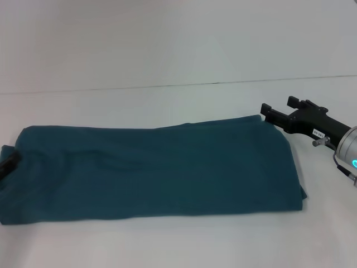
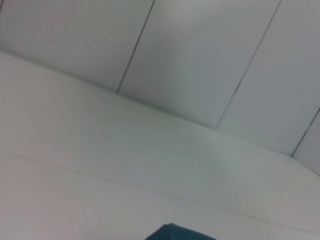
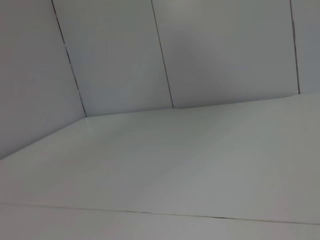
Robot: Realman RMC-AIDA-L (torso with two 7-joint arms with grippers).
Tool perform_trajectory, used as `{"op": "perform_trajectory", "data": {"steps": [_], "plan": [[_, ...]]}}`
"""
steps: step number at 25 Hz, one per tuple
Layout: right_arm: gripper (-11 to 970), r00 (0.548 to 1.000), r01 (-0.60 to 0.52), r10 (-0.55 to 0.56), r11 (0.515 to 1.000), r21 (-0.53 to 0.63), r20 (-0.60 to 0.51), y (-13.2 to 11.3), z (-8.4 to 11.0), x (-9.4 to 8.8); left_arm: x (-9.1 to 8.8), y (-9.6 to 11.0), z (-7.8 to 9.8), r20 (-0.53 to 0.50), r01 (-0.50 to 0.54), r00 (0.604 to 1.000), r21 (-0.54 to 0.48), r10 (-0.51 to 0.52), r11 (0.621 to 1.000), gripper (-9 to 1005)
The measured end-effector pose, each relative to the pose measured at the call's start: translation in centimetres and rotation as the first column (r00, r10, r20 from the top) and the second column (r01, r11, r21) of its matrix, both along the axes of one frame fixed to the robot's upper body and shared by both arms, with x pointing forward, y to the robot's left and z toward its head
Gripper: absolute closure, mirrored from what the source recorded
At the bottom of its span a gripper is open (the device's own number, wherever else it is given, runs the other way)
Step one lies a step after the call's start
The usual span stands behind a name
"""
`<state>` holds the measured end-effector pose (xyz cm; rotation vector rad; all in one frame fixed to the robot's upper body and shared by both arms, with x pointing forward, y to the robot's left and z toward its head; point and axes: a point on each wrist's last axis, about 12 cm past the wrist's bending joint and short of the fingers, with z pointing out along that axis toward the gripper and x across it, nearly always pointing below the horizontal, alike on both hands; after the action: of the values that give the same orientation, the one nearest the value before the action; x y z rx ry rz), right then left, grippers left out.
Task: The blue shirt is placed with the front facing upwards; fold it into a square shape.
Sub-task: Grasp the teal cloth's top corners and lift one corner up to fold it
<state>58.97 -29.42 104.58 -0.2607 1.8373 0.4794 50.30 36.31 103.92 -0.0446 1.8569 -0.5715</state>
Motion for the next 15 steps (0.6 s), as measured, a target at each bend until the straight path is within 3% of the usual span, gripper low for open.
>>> {"op": "perform_trajectory", "data": {"steps": [10, 15], "plan": [[71, 0.998, -0.057, 0.056, 0.997, -0.042, -0.018, 0.1, 0.4, 0.4, 1.8, -0.2, 2.1, -0.231, 0.047, 0.97, -0.125, -0.075, 0.991, 137], [70, 0.986, -0.164, 0.16, 0.981, -0.107, -0.043, 1.2, 0.4, 0.4, 2.0, -0.1, 3.2, -0.233, 0.085, 0.966, -0.138, -0.115, 0.987, 137]]}}
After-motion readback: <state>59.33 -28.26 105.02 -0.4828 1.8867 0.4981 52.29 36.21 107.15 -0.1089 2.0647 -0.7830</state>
